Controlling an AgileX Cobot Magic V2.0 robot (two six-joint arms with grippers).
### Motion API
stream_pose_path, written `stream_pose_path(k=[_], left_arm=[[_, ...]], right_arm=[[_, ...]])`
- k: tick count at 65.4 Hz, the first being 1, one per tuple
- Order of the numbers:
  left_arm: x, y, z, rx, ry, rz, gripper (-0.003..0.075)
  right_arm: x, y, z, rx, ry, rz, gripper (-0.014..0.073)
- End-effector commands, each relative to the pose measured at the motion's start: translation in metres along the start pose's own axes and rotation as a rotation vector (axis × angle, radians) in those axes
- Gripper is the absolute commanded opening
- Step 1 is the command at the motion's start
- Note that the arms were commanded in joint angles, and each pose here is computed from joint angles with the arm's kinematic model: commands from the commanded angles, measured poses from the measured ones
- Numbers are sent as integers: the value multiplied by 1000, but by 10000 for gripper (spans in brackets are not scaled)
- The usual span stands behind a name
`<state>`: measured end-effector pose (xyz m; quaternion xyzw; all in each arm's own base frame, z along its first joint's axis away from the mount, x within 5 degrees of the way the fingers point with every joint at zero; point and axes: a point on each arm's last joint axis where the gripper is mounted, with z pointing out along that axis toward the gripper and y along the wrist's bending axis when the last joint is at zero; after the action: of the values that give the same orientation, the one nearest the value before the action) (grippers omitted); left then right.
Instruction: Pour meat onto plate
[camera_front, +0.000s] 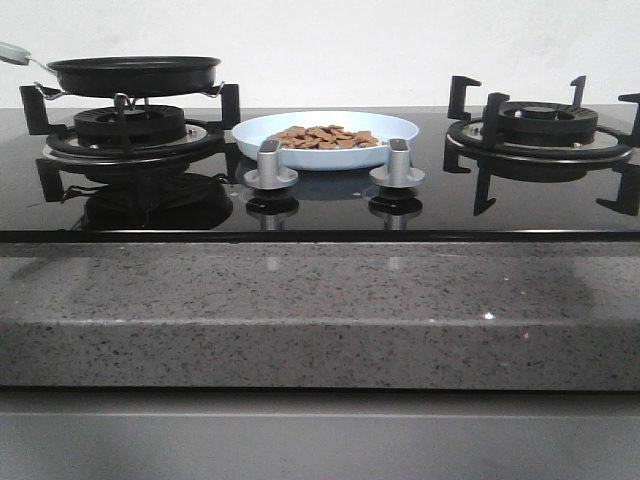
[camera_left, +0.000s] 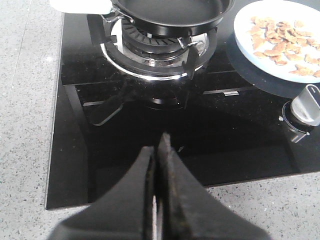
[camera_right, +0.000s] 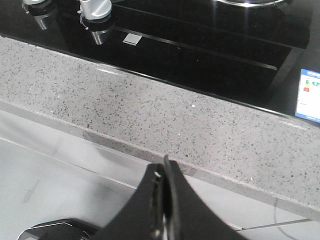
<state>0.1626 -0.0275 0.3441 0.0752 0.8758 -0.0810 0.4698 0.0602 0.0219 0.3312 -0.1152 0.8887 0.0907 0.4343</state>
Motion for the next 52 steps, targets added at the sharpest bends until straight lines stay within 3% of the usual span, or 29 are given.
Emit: stream_pose_path(k=[1, 27, 32, 52], left_arm=[[-14, -2, -7, 4, -105, -15, -20], [-12, -5, -15, 14, -131, -8, -20], [-6, -2, -24, -30, -165, 48, -20], [84, 4, -55, -139, -425, 11, -20]], right_arm=[[-10, 0, -4, 5, -74, -8, -69], [-10, 0, -4, 5, -75, -8, -69], [-10, 0, -4, 5, -75, -8, -69], [-10, 0, -4, 5, -75, -8, -69]])
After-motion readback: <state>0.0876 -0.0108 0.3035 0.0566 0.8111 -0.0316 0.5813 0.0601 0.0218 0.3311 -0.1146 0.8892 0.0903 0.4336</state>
